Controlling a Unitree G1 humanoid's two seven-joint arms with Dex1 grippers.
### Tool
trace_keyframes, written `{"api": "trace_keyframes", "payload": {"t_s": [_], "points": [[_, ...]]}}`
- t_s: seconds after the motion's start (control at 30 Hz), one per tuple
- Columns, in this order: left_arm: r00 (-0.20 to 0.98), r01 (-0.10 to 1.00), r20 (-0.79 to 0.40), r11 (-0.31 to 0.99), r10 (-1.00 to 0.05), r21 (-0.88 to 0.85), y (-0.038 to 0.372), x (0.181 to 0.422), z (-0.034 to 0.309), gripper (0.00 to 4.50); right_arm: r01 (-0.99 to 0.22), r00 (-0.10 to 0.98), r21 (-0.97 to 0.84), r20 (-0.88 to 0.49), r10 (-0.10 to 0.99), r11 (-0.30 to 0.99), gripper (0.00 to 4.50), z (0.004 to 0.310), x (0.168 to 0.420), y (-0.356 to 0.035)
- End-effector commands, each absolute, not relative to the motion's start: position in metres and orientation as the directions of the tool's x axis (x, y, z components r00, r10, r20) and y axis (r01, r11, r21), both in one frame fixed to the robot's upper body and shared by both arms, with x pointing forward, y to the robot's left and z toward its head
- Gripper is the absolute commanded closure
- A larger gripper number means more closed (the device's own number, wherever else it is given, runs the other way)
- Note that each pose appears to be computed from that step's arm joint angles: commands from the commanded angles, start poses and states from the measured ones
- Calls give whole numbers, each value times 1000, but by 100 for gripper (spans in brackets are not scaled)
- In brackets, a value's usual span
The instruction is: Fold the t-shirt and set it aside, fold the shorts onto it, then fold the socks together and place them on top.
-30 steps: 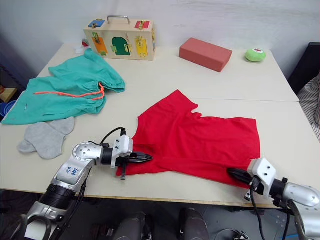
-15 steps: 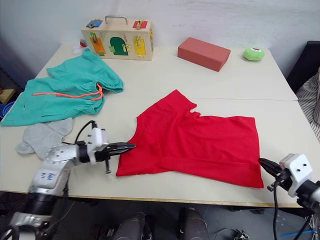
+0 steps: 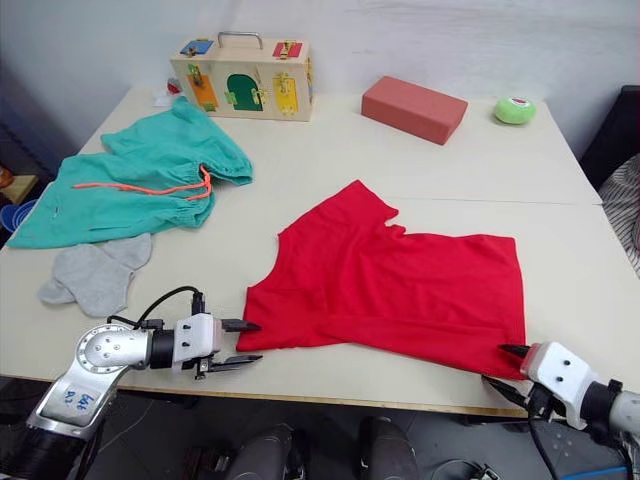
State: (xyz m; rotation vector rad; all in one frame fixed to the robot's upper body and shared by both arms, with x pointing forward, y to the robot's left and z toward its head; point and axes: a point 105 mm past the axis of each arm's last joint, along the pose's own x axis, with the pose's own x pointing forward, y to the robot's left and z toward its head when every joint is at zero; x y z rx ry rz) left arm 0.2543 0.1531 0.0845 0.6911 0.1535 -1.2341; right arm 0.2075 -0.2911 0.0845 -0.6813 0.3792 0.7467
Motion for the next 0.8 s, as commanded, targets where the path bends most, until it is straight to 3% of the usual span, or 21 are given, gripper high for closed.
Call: {"api": "trace_keyframes", "payload": {"t_s": [0.03, 0.23, 0.3, 0.53, 0.8], "points": [[374, 907, -547, 175, -749, 382, 166, 259, 70, 239, -738, 663, -419, -597, 453, 528, 210, 74, 207, -300], [394, 907, -575, 199, -717, 373, 173, 272, 66, 405, -727, 676, -434, -591, 441, 532, 409, 74, 214, -307], [387, 909, -579, 190, -717, 372, 175, 272, 66, 449, -728, 675, -431, -588, 446, 534, 450, 74, 215, -308], [315, 932, -615, 112, -723, 345, 191, 255, 70, 449, -777, 623, -391, -584, 519, 493, 450, 81, 207, -304], [283, 942, -609, 94, -741, 323, 196, 224, 76, 449, -796, 596, -372, -613, 518, 477, 450, 78, 198, -306]]}}
